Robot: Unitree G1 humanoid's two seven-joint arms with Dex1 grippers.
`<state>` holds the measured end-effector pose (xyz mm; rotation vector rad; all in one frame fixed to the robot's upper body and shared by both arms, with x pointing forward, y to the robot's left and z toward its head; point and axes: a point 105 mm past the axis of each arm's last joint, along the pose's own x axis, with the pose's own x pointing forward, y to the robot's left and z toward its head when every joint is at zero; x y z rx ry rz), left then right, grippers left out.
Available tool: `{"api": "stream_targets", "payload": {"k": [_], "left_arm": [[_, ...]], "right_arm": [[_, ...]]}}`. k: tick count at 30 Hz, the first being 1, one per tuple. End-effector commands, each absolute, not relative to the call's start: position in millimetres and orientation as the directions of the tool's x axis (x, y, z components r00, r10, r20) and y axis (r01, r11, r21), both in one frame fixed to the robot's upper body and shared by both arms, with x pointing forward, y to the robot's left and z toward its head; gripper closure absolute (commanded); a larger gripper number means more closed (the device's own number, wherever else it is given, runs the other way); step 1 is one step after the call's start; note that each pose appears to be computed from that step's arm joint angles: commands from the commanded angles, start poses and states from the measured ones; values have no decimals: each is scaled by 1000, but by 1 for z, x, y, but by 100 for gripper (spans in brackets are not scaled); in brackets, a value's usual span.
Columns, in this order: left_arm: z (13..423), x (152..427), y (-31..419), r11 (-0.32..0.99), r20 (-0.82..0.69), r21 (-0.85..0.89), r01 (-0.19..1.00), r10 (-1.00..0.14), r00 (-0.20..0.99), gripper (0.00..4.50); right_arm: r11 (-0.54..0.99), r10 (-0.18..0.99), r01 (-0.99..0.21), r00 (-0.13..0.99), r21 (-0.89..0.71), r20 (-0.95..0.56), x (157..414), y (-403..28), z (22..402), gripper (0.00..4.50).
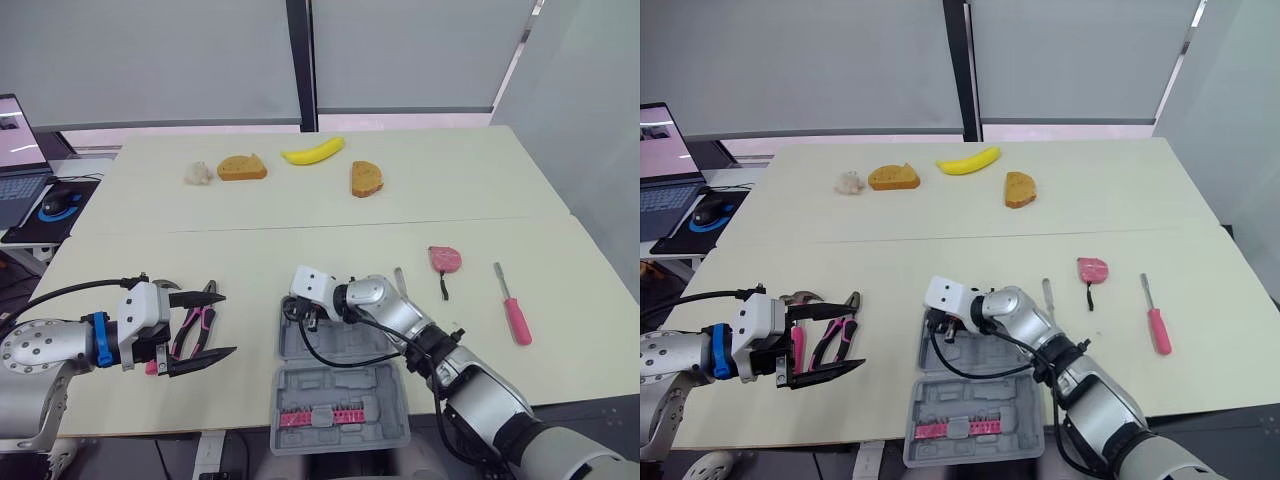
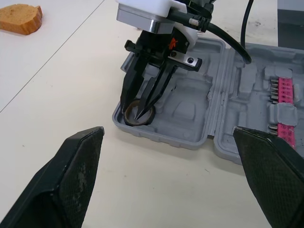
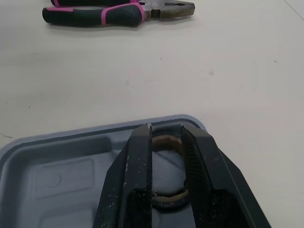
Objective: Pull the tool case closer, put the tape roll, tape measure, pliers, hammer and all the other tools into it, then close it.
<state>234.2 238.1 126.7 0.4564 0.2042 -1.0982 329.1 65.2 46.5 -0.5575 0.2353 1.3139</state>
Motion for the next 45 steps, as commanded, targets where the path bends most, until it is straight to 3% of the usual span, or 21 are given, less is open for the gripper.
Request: {"api": "stream_targets", "payload": {"k": [1, 9, 16, 20, 23, 28, 32, 36, 39, 45], "left_arm": [[132, 234, 235, 347, -394, 278, 896, -809, 436, 0], [132, 234, 233, 346, -392, 280, 895, -810, 436, 0], [133, 235, 235, 387, -366, 270, 882, -806, 465, 0], [130, 242, 250, 482, -364, 270, 833, -750, 552, 0], [129, 244, 260, 551, -343, 259, 793, -715, 609, 0], [128, 241, 289, 729, -265, 228, 645, -591, 762, 0], [116, 230, 321, 858, -232, 176, 483, -440, 867, 0], [99, 211, 352, 933, -246, 141, 330, -290, 925, 0], [89, 199, 367, 960, -262, 120, 254, -216, 940, 0], [72, 183, 382, 981, -315, 80, 179, -146, 938, 0]], "right_arm": [[168, 850, -951, 274, -261, -451, 334, 69, 50, 347], [159, 814, -963, 254, -219, -522, 332, 61, 28, 347], [125, 917, -965, 201, -230, -345, 327, 78, 79, 347], [86, 948, -962, 159, -260, -276, 313, 76, 105, 347], [111, 949, -940, 196, -323, -247, 309, 63, 116, 347], [280, 915, -874, 368, -398, -166, 308, 7, 138, 347], [461, 819, -802, 549, -378, -167, 302, -58, 143, 347], [630, 664, -691, 716, -354, -216, 283, -131, 142, 347], [737, 492, -534, 844, -414, -213, 277, -185, 144, 347], [821, 276, -372, 922, -433, -270, 244, -258, 122, 347]]}}
